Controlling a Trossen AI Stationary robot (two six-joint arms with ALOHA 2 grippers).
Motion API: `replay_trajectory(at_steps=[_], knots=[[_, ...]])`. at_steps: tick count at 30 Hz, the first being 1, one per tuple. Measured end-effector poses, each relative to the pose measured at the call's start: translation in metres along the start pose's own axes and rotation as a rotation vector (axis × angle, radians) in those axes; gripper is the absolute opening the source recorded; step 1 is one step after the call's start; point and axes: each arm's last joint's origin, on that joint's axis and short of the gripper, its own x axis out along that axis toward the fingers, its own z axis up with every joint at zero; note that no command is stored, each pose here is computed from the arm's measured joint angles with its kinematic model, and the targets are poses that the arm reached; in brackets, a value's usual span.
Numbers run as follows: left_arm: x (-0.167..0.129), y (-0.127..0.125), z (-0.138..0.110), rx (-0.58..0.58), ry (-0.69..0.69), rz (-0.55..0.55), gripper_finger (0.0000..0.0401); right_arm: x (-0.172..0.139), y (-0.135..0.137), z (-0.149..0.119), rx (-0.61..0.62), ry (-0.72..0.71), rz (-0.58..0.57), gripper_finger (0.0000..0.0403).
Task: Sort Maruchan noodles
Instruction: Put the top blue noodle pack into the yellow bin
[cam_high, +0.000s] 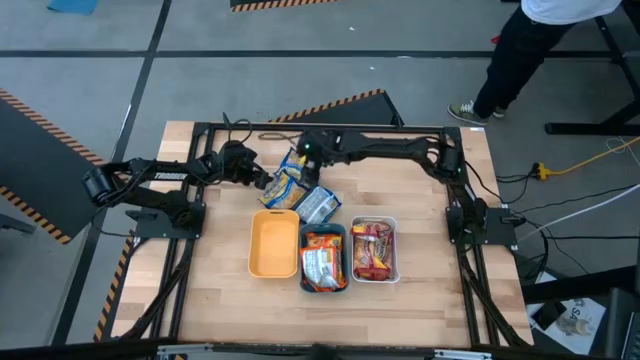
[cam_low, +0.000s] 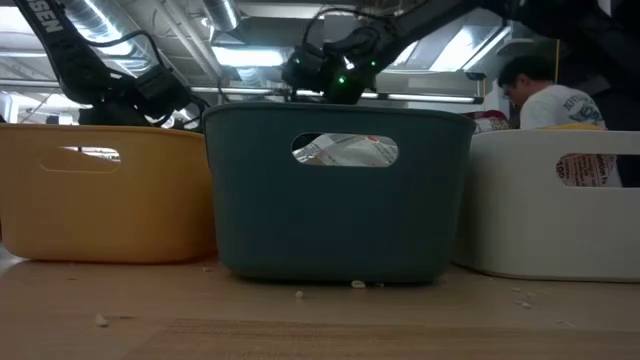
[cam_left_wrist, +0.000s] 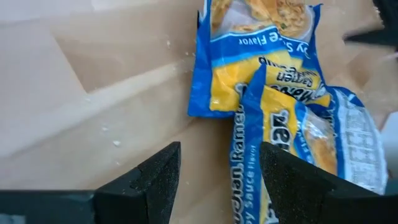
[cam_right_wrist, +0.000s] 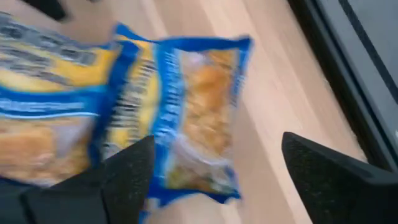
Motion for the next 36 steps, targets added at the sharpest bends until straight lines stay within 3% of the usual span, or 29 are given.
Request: replay_trajectory(at_steps=[4, 10, 21, 30, 36], knots=[[0.0, 0.0, 0.001, 0.042, -0.02, 0.023, 0.0212, 0.004, -0.021, -0.007, 0.088, 0.062, 0.002, 0.0344], [0.0, -0.002, 0.006, 0.076, -0.075, 0.005, 0.0212, 0.01, -0.037, -0.009, 0.166, 0.059, 0.124, 0.0344], [0.019, 0.003, 0.004, 0.077, -0.052, -0.021, 0.0212, 0.022, -0.038, -0.017, 0.194, 0.109, 0.169, 0.0344], [0.04, 0.006, 0.006, 0.069, -0.098, -0.124, 0.0212, 0.022, -0.037, -0.023, 0.054, 0.158, 0.183, 0.0344], [0.053, 0.002, 0.012, 0.076, -0.041, -0.204, 0.0212, 0.021, -0.04, -0.028, 0.017, 0.204, 0.195, 0.0344]])
